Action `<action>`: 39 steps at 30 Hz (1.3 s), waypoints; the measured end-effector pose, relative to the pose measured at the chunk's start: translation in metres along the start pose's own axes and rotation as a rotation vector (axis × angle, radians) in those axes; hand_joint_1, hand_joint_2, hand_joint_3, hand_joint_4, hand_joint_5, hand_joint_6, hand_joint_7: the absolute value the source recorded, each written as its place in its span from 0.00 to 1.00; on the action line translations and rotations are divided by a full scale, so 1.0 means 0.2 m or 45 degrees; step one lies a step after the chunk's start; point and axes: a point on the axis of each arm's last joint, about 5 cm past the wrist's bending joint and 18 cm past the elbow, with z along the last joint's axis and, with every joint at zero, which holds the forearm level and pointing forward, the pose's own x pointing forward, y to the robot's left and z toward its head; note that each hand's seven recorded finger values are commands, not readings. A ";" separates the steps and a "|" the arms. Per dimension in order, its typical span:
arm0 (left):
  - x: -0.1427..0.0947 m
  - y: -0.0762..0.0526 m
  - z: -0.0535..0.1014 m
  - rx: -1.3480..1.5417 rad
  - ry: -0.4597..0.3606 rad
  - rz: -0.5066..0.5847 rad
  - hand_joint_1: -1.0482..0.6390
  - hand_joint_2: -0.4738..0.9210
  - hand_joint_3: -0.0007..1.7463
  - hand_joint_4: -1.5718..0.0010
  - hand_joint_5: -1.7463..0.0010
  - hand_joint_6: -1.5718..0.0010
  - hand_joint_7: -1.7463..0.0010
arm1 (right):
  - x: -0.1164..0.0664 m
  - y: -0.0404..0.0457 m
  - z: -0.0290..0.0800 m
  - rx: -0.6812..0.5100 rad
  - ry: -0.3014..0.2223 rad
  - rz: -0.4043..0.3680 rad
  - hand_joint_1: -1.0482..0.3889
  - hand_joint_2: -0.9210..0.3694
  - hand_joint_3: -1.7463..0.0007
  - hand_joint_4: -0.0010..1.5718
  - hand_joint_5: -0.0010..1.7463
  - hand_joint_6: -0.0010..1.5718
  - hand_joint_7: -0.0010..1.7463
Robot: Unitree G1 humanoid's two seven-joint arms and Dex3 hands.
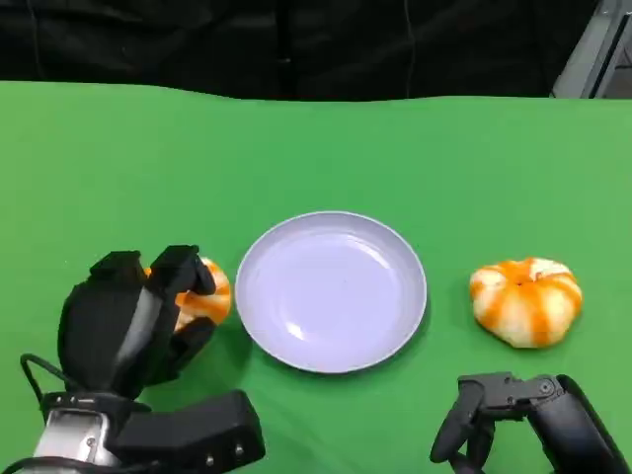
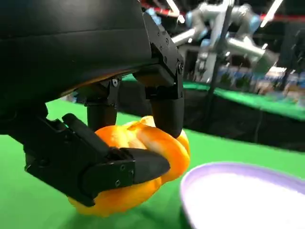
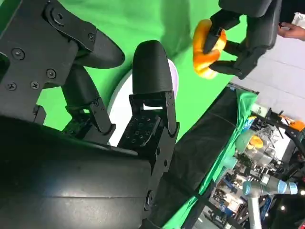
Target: Grasp the bread from the table and place it into the plate.
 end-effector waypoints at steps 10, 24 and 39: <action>0.04 0.02 0.07 -0.103 -0.204 0.099 0.52 0.49 0.84 0.41 0.00 0.44 0.23 | 0.00 0.004 0.00 -0.002 0.013 0.004 0.69 0.65 0.19 0.65 0.86 0.69 0.58; 0.24 -0.08 0.29 -0.160 -0.476 0.027 0.49 0.55 0.73 0.40 0.00 0.52 0.06 | 0.00 0.013 0.01 -0.018 0.007 0.006 0.71 0.66 0.18 0.64 0.87 0.68 0.58; 0.36 -0.11 0.37 -0.090 -0.501 -0.309 0.30 0.99 0.08 0.96 0.81 0.81 0.98 | -0.02 0.031 0.03 -0.008 0.005 0.005 0.73 0.65 0.17 0.62 0.88 0.66 0.60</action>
